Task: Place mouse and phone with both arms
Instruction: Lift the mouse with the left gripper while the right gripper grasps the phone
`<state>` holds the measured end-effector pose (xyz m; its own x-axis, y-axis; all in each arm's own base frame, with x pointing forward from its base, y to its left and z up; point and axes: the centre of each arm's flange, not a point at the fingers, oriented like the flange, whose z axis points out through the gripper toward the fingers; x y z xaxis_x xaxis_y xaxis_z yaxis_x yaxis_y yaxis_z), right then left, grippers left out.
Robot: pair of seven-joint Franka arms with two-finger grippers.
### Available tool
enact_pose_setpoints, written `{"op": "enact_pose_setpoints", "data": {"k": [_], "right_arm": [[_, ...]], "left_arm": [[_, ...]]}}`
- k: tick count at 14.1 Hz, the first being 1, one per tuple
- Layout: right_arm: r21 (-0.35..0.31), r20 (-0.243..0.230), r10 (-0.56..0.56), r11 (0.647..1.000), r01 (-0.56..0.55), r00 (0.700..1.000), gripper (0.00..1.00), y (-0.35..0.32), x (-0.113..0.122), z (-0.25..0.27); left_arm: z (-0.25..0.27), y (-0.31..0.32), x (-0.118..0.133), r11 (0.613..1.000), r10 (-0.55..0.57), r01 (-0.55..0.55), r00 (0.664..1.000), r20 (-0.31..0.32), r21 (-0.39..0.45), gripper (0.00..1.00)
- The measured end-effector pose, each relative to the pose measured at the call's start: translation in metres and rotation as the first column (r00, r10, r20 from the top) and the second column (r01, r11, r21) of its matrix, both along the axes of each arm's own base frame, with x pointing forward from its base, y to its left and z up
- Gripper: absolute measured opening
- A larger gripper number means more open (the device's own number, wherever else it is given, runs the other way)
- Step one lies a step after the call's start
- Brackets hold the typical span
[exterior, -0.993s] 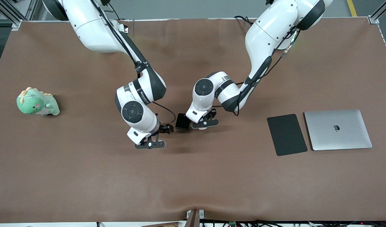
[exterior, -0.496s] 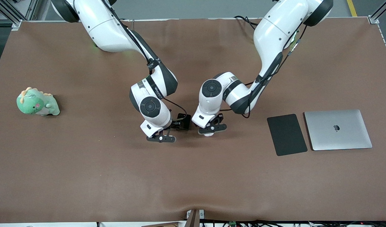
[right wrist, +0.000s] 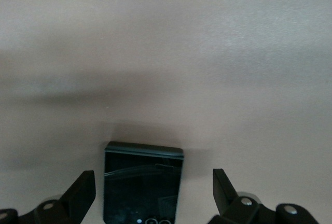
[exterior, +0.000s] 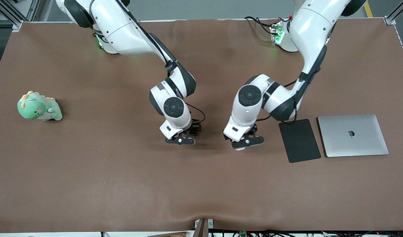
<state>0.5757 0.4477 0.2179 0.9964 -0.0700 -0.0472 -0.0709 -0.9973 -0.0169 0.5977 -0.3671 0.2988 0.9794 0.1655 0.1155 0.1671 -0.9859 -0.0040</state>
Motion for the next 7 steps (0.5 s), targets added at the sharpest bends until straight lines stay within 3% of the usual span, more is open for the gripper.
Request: {"op": "enact_pose_setpoints", "data": {"k": [7], "right_arm": [[-0.012,0.008,0.015,1.000,-0.015,1.000,1.00,0.005,-0.003,-0.023]], "left_arm": [[0.013,0.083,0.022,0.996,-0.056,0.060,0.997,-0.057,0.068,0.63]]}}
